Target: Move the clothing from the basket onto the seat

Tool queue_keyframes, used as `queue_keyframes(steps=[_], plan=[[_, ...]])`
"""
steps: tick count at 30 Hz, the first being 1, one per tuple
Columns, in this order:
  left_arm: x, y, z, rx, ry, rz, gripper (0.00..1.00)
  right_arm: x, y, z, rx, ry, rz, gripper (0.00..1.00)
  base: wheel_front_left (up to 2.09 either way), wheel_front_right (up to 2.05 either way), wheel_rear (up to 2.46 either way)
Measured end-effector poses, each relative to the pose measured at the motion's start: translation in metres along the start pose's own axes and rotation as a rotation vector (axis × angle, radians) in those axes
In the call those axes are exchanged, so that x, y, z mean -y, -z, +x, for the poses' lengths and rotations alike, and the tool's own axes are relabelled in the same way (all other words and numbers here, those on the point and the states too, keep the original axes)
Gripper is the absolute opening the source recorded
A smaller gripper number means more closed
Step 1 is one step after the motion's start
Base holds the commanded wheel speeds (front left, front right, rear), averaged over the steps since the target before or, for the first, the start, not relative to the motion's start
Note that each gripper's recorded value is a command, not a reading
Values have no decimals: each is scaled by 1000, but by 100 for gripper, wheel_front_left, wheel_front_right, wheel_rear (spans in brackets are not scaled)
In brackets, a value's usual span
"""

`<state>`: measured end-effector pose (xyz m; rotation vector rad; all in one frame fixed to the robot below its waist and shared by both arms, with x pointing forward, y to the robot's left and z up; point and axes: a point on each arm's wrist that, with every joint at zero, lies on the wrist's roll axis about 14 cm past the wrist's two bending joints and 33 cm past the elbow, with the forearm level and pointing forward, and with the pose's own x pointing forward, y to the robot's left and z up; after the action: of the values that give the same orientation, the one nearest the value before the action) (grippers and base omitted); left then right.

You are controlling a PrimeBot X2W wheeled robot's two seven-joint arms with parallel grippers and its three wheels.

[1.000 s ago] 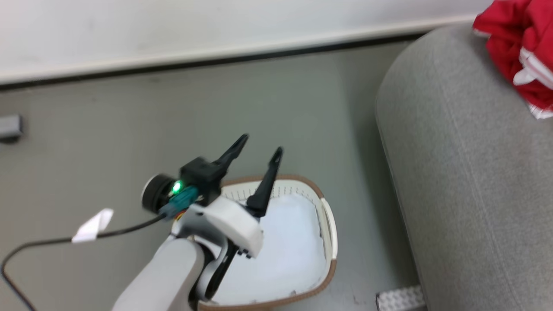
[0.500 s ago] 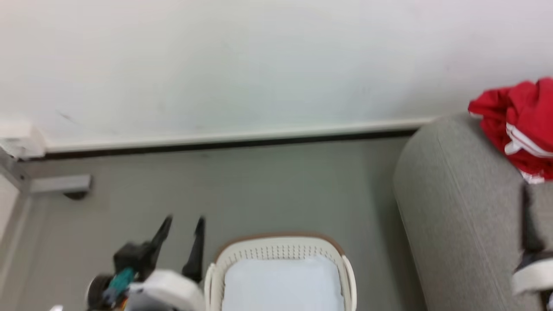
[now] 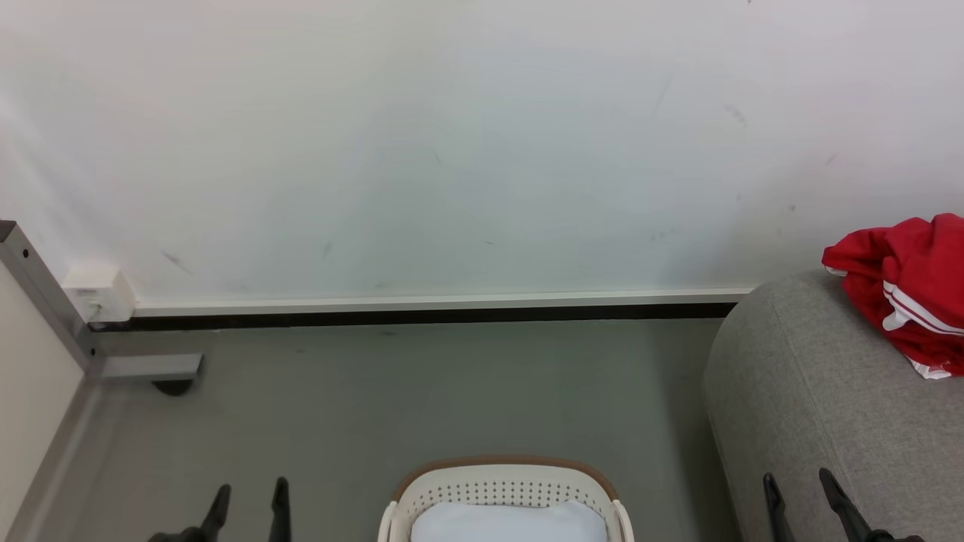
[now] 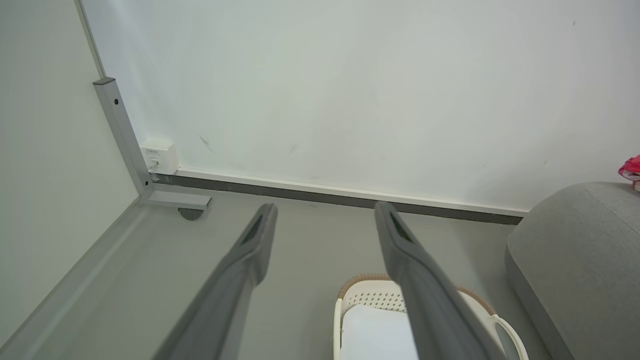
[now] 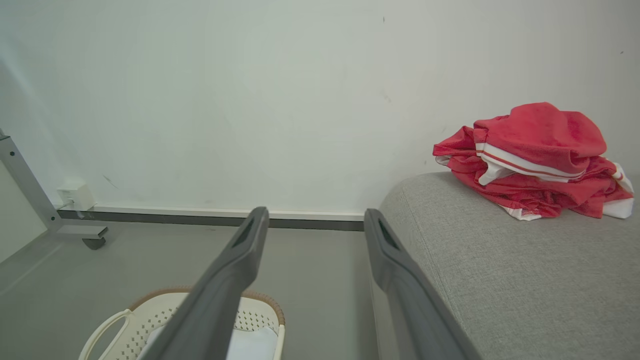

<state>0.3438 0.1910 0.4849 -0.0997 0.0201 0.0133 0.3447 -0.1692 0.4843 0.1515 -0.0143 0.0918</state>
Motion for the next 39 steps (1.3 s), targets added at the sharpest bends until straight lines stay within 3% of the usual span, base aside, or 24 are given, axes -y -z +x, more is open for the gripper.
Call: queue_keyframes(steps=[21,22,27,39], plan=[[1,4,-6,17,1,-41,100,-3,10,0,-29,1,-1,100,0,0,0],[1,6,-7,9,-1,-44,0,-2,12,-1,-35,2,1,0,0,0,0],[3,27,-14,-57,-11,-69,0,-1,29,-9,-93,18,26,0,0,0,0],[-5,30,-10,-97,-64,-290,0,10,29,-6,-103,88,241,0,0,0,0]])
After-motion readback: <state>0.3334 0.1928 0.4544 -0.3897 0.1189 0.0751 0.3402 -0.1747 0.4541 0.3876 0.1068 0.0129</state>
